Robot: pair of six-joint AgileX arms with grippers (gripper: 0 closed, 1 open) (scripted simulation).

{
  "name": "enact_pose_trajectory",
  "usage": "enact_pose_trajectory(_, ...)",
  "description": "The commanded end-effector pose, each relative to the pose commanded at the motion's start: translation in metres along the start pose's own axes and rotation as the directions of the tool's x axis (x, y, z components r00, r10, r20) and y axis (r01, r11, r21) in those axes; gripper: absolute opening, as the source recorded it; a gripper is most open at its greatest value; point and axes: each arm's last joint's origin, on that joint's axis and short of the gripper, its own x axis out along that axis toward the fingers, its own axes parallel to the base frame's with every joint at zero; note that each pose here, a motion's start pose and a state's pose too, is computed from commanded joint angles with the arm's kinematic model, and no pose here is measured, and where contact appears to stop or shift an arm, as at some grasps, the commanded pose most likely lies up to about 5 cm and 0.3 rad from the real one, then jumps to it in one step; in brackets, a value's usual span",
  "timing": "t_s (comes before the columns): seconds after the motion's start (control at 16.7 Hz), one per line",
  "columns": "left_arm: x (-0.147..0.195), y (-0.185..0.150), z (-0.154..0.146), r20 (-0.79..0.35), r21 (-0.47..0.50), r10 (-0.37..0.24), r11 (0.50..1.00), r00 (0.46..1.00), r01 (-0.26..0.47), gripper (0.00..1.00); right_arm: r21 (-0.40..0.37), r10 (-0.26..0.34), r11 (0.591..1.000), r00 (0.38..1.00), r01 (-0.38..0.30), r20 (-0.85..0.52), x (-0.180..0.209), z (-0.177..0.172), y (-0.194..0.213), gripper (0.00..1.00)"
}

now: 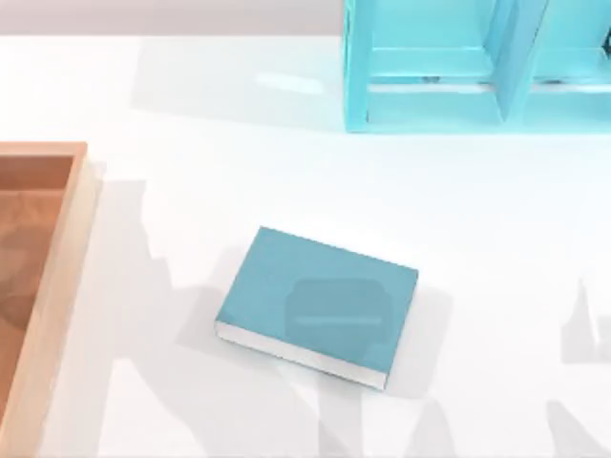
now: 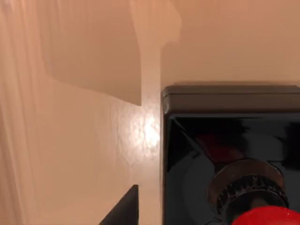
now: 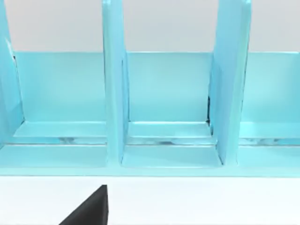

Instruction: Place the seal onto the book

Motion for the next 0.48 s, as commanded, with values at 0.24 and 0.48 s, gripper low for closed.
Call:
enact_pose_trajectory(0.24, 0.0, 0.0, 0.0, 0.0, 0.0, 0.0, 1.0, 1.0, 0.0, 0.32, 0.0, 0.0, 1.0, 1.0, 0.0, 0.0, 0.0, 0.0, 0.0, 1.0)
enact_pose_trajectory(0.48, 0.0, 0.0, 0.0, 0.0, 0.0, 0.0, 1.0, 1.0, 0.0, 0.02, 0.0, 0.0, 1.0, 1.0, 0.0, 0.0, 0.0, 0.0, 0.0, 1.0)
